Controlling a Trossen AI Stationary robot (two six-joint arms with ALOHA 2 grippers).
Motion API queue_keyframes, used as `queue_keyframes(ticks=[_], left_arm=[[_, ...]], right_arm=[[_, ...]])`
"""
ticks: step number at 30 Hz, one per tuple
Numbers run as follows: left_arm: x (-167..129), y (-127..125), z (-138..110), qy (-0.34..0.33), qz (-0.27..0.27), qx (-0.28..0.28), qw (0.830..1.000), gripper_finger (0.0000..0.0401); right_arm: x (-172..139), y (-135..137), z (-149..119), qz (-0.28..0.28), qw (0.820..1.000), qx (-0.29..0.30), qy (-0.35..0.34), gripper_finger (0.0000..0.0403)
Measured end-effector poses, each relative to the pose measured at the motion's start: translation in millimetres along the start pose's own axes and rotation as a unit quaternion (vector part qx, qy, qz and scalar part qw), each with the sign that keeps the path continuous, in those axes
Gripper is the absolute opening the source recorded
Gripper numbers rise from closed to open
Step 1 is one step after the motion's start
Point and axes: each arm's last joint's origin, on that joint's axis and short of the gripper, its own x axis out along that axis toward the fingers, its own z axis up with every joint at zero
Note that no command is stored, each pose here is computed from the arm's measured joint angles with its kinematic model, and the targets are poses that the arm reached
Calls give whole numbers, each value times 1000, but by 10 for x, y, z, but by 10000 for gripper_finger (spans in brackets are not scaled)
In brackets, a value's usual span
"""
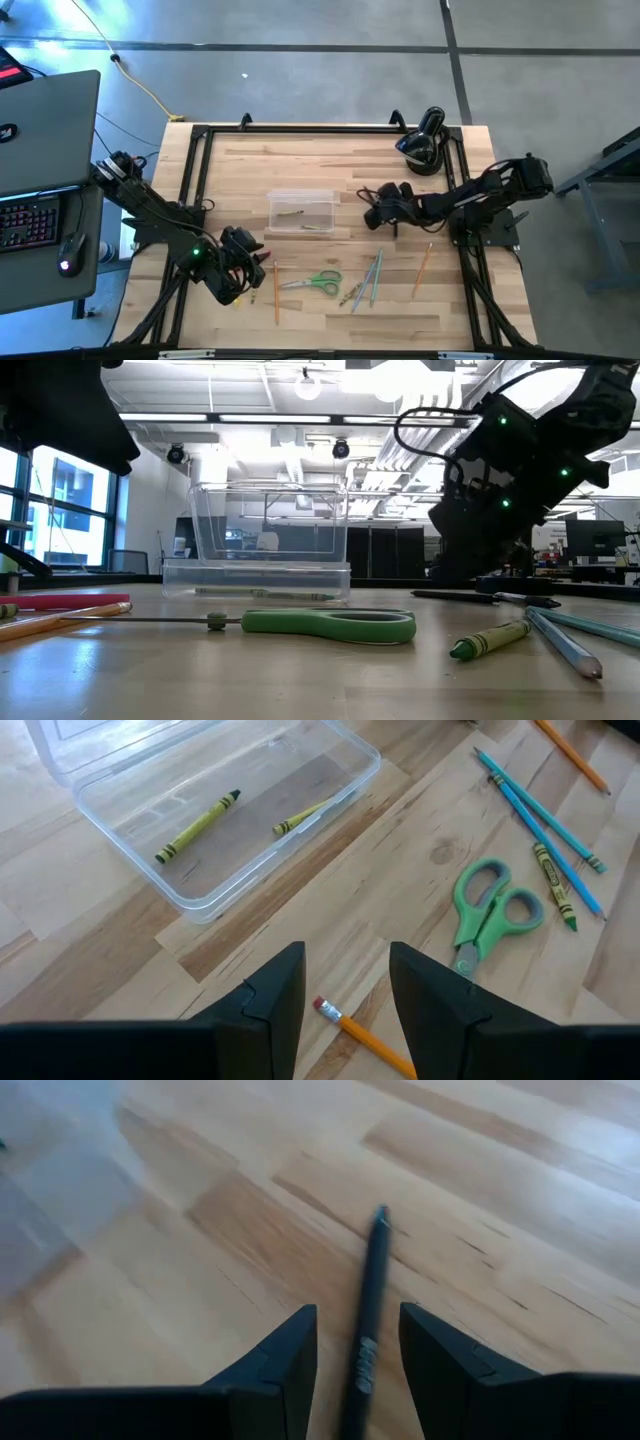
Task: Pick & place school supplies into a supply box
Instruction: Put the black pen into the supply box
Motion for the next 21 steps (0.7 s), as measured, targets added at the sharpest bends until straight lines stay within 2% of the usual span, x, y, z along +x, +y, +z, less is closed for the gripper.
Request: queue_keyframes(ticks=[3,14,21], left_arm=[[0,0,0,1,0,0,1000,179],[0,0,-1,1,0,0,1000,179],[0,0,-1,1,0,0,1000,179]], right_arm=[[0,-22,-15,-15,1000,-4,2,122],[5,-2,-2,-4,1000,0,-3,122],[108,6,-88,-12,1000,-8,6,122]])
